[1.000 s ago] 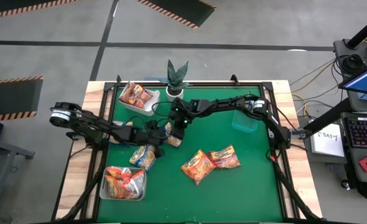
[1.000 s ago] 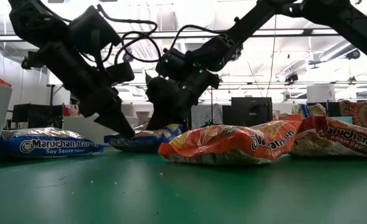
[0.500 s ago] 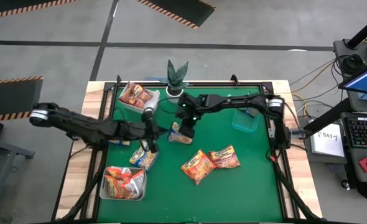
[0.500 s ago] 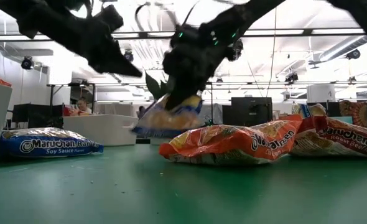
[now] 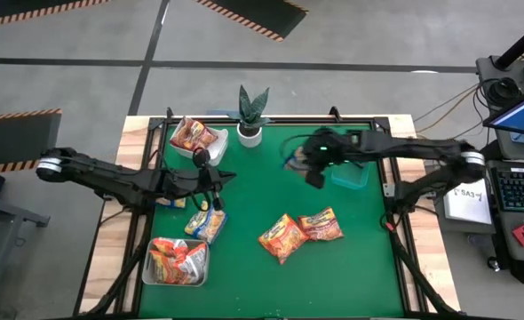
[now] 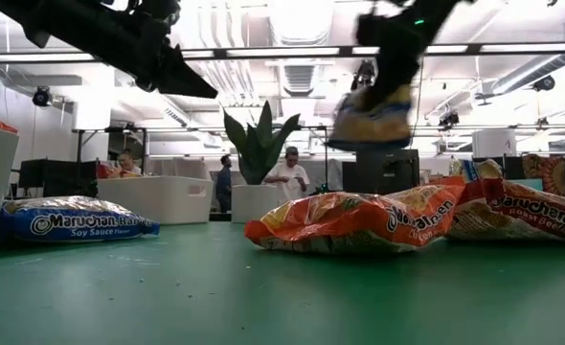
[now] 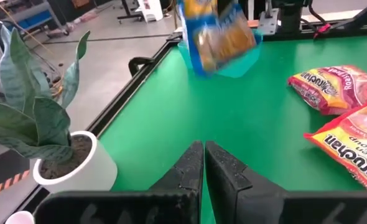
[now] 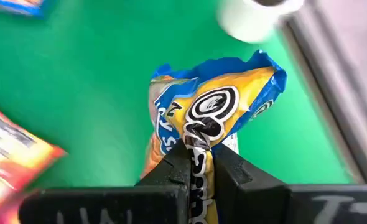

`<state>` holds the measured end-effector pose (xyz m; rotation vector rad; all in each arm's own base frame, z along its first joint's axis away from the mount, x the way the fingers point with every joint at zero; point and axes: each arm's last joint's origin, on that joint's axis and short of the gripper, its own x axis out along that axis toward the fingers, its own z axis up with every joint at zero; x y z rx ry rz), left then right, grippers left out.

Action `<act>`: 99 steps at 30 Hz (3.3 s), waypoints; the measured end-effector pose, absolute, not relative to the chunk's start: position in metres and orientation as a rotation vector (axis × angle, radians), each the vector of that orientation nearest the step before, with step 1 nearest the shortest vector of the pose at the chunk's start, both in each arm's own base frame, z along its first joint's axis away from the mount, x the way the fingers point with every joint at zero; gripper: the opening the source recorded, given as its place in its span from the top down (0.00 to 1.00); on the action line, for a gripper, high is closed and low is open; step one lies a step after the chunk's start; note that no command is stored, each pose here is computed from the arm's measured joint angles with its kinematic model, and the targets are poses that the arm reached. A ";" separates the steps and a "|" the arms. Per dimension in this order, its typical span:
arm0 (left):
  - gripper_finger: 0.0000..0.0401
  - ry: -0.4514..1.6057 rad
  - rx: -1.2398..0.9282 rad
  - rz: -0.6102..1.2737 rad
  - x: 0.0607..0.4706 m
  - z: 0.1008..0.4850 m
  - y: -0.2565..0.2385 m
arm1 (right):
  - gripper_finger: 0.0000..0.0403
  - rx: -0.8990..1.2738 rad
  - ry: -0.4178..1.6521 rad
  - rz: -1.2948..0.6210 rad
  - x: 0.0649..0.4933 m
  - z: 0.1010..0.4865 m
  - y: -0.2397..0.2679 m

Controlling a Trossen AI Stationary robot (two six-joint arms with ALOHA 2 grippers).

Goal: Sort Maruchan noodles
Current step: Put the blue noodle pack into the blue bin

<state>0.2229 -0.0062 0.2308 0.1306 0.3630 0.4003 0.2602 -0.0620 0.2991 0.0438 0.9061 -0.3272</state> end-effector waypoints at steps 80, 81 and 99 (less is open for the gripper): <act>1.00 0.396 0.104 0.403 0.250 0.202 -0.009 | 0.95 -0.444 1.383 -0.623 0.190 0.168 -0.061; 1.00 0.396 0.104 0.403 0.250 0.202 -0.009 | 0.95 -0.445 1.393 -0.620 0.190 0.166 -0.061; 1.00 0.395 0.101 0.404 0.250 0.203 -0.009 | 0.73 -0.428 1.355 -0.638 0.189 0.172 -0.061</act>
